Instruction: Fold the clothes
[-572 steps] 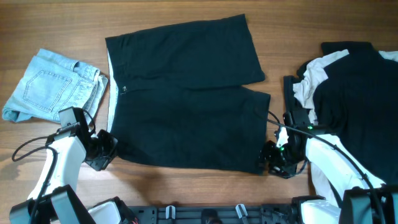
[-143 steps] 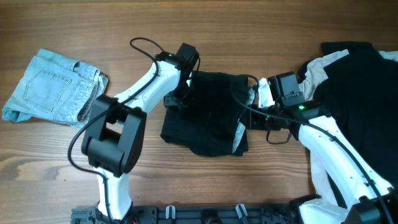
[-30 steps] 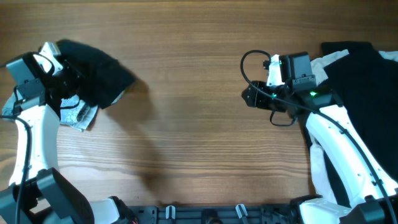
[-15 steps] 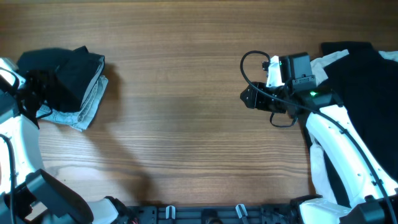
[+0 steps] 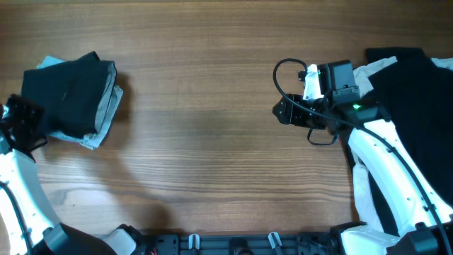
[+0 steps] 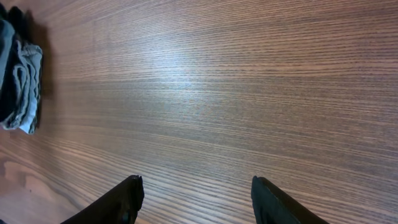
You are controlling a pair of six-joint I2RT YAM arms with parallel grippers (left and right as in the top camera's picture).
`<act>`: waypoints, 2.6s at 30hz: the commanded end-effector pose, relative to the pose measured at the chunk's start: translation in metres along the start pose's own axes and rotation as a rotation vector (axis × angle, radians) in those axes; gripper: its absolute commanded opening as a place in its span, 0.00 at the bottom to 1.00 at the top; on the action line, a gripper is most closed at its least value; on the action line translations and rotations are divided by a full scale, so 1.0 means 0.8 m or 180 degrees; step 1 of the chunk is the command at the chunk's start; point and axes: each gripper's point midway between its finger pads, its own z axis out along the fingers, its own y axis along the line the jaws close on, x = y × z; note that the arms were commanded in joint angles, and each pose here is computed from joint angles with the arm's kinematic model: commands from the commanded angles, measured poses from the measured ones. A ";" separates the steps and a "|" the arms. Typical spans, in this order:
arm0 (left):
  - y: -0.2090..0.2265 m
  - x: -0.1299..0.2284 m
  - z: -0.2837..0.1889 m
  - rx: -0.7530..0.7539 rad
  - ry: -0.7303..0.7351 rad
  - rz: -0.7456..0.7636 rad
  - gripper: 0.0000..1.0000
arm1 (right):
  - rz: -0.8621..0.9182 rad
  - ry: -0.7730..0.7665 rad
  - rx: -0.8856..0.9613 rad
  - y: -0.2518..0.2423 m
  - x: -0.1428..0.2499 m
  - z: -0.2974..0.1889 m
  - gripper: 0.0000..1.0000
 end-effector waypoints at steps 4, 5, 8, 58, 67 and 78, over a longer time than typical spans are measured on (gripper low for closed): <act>-0.009 -0.012 -0.005 0.0256 0.0036 -0.0069 0.09 | -0.0065 0.0030 -0.0050 0.004 0.003 0.001 0.61; -0.023 0.002 -0.006 0.0457 0.0207 -0.0035 0.11 | -0.0066 0.0028 -0.0051 0.004 0.003 0.001 0.61; -0.002 0.037 0.028 0.0058 0.0371 0.0101 0.04 | -0.0077 0.0027 -0.0047 0.004 0.003 0.001 0.61; -0.199 0.276 -0.193 0.1051 0.0967 0.3020 1.00 | -0.0422 -0.1851 -0.0103 0.066 0.006 -0.273 1.00; -0.196 0.287 -0.173 0.0917 0.1122 0.3063 1.00 | -0.0213 -0.2370 0.0752 0.011 -0.030 -0.294 1.00; -0.196 0.287 -0.173 0.0917 0.1122 0.3063 1.00 | -0.1256 -0.3261 0.0697 -0.044 0.016 -0.208 1.00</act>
